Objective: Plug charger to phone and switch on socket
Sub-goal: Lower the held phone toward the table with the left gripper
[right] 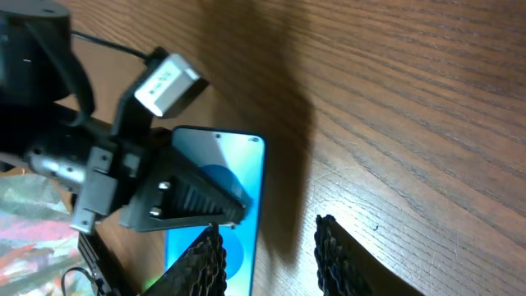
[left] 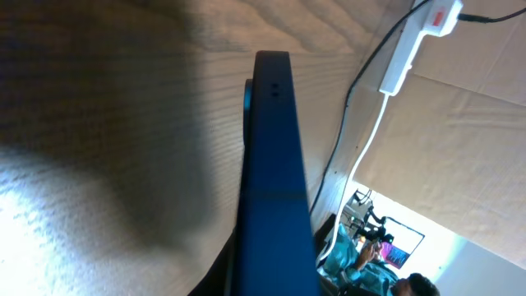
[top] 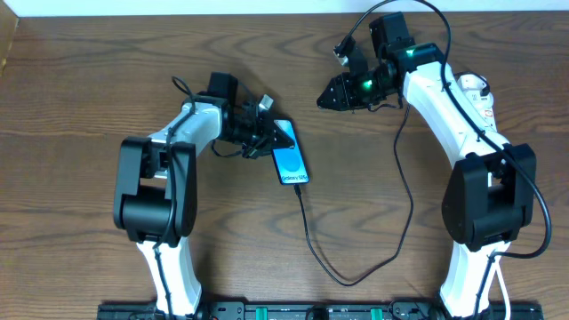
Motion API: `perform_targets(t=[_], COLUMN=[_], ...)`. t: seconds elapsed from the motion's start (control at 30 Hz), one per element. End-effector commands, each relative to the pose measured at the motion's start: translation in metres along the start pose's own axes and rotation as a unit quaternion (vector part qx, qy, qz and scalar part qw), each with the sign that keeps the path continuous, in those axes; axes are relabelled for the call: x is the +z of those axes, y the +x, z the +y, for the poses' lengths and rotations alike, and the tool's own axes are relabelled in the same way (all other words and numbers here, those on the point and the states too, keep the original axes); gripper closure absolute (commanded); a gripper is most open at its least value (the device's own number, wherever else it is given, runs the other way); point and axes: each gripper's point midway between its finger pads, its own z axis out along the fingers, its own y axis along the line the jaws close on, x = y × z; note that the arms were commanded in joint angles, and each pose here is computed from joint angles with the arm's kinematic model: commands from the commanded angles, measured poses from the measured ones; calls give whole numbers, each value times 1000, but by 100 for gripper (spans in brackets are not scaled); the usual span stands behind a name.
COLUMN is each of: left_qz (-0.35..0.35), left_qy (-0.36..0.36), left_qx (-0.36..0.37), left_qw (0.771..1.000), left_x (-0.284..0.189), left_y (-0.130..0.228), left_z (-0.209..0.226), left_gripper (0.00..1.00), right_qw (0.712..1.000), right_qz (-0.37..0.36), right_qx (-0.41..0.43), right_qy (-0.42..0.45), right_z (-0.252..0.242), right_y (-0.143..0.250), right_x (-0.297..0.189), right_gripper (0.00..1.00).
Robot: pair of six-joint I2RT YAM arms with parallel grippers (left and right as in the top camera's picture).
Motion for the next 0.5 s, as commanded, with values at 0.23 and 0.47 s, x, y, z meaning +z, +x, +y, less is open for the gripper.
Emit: perform_targets(t=[0.23,0.47], left_qz=[-11,-11], left_qy=[20,10], left_qx=[7,-16], left_qw=[1000,1000], left_x=[4,7], left_y=[-13,-15], left_z=[-5,2], left_gripper=[93,93], right_qw=[1000,1000], right_qz=[-15,-16], right_qx=[-21,-21], right_qy=[-1,5], right_z=[11,9], right_y=[-8,-8], right_x=[-11,-11], right_gripper=[65,65])
